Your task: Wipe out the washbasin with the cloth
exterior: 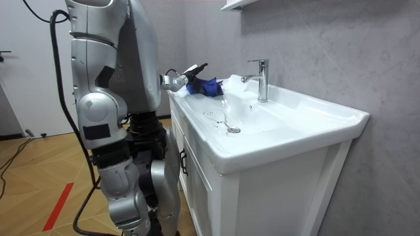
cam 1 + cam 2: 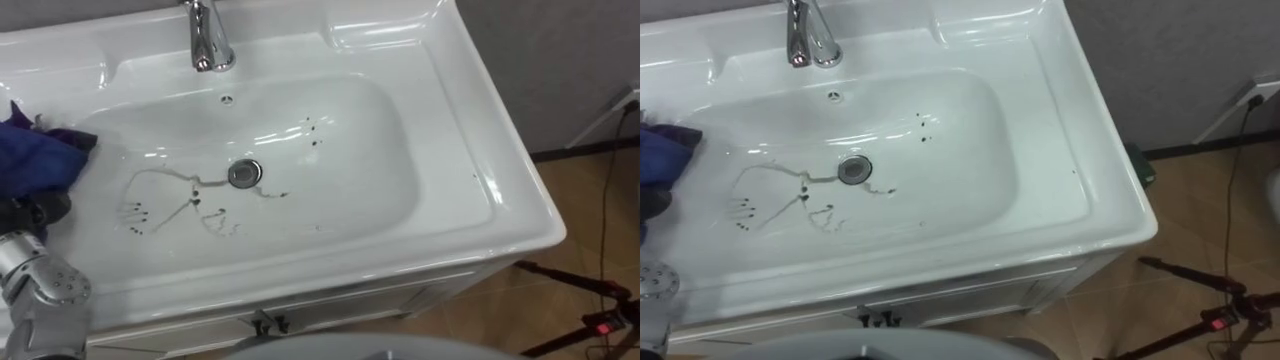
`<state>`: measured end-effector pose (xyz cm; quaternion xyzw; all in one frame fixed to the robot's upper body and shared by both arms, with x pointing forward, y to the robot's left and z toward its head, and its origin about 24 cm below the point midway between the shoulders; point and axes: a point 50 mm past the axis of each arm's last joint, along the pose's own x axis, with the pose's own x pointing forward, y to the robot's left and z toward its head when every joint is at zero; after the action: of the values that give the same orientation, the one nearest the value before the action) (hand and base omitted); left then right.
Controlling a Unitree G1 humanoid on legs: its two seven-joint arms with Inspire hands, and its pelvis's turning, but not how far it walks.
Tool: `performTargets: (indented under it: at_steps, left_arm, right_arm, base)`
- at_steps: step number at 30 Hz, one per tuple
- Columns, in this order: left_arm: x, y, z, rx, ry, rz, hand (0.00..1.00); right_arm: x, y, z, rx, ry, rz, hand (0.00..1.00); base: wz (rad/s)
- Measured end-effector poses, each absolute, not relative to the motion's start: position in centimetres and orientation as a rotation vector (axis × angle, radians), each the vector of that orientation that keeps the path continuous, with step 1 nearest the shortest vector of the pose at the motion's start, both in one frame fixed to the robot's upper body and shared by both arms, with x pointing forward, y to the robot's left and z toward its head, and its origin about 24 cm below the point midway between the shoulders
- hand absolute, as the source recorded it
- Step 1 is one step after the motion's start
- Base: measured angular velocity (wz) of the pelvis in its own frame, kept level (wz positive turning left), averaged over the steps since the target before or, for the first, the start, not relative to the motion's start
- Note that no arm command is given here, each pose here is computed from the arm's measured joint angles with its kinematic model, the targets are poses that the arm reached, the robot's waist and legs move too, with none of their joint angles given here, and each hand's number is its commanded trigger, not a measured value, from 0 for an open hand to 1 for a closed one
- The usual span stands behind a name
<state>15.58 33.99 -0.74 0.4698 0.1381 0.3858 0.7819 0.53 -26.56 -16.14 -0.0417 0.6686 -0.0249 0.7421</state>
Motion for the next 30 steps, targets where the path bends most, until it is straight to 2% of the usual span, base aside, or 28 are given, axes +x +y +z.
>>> performTargets:
  at_steps: [17, 18, 19, 20, 22, 30]
  left_arm:
    - [16.3, 34.4, -2.8, 0.968, 0.559, 0.722, 0.0]
    - [16.3, 34.3, -2.9, 0.967, 0.574, 0.712, 0.08]
    - [16.3, 34.3, -3.0, 0.965, 0.591, 0.702, 0.36]
    - [16.2, 34.4, -3.1, 0.97, 0.6, 0.697, 0.53]
    - [16.2, 34.3, -3.4, 0.993, 0.627, 0.669, 1.0]
    - [17.0, 34.6, -3.1, 1.046, 0.627, 0.655, 1.0]
  right_arm:
    - [-0.5, -26.8, -16.1, -0.098, 1.547, -0.11, 0.0]
    - [-0.6, -26.9, -16.1, -0.101, 1.551, -0.115, 0.0]
    - [-0.7, -26.9, -16.1, -0.105, 1.559, -0.123, 0.0]
    - [-0.7, -27.0, -16.1, -0.108, 1.561, -0.128, 0.0]
    - [-0.6, -27.1, -16.1, -0.119, 1.566, -0.14, 0.0]
    - [-0.4, -27.1, -16.1, -0.12, 1.577, -0.141, 0.0]
  base:
    - [0.0]
    - [-0.04]
    - [-0.05]
    - [-0.06]
    - [-0.05]
    - [0.0]
